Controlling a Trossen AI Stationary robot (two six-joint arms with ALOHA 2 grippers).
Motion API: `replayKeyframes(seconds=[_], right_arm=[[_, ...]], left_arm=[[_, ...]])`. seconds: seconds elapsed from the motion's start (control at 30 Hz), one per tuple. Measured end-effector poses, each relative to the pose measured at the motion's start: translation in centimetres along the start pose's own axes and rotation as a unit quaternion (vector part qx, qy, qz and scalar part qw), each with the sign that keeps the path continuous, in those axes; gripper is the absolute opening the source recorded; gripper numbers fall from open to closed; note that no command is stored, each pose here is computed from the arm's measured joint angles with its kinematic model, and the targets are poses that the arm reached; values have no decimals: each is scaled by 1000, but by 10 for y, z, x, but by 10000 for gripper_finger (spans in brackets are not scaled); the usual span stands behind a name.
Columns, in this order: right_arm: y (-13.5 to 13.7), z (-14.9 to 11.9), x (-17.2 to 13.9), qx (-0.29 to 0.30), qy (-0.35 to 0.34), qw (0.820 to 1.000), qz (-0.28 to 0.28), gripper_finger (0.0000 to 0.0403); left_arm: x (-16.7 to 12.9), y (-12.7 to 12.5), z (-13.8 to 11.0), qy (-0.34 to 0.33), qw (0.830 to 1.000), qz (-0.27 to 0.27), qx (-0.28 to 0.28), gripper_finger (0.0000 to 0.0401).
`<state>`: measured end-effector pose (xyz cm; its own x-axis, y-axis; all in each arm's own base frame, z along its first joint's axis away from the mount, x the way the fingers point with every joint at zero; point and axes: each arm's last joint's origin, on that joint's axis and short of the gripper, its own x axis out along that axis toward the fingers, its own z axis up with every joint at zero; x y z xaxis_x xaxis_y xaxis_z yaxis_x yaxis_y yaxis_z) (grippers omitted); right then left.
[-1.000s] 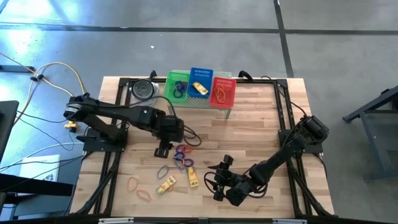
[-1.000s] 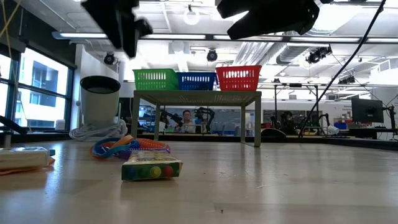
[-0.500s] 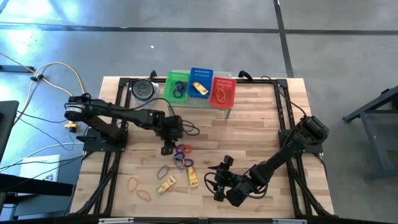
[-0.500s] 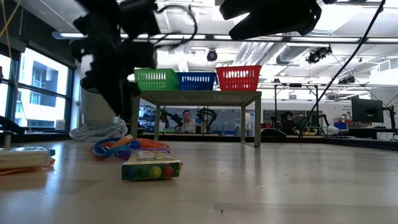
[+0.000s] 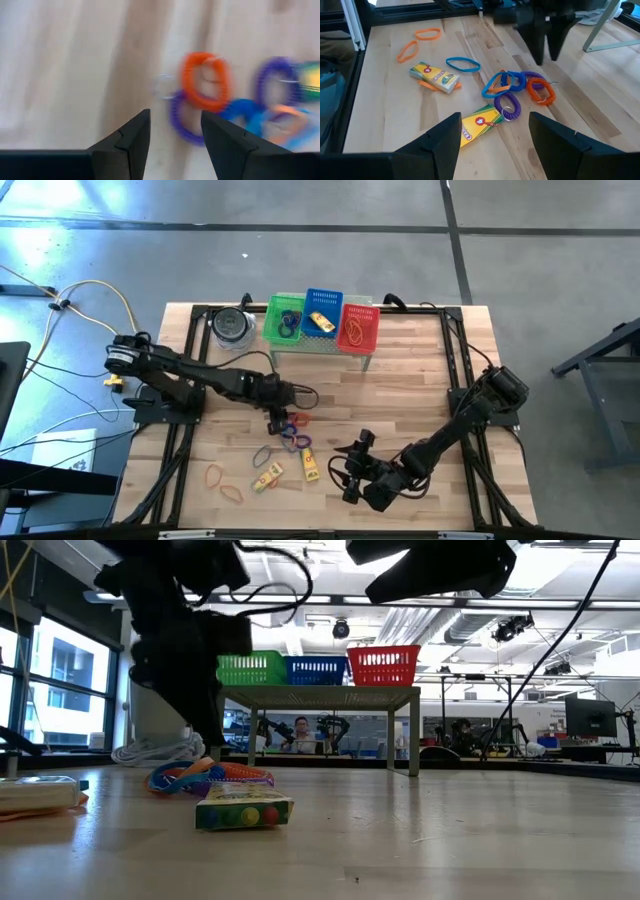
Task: Pick & Place Office Desk Supplies
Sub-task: Put the violet spring keychain into green bin on the shelf
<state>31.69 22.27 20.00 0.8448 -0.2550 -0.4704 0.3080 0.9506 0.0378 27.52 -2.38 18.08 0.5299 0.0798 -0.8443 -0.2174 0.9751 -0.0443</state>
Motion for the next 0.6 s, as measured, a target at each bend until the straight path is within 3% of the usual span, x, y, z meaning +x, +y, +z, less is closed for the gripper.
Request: replayKeyframes(seconds=[0.13, 0.37, 0.6], right_arm=[[0, 0, 0, -5, 0, 1000, 0, 220], [-1, -1, 0, -23, 8, 1000, 1, 220], [-1, -2, 0, -28, 16, 999, 4, 220]], left_arm=[[5, -9, -5, -7, 999, 52, -2, 169], [9, -27, -6, -33, 998, 35, -27, 169], [16, -26, -11, -29, 994, 85, -69, 169]])
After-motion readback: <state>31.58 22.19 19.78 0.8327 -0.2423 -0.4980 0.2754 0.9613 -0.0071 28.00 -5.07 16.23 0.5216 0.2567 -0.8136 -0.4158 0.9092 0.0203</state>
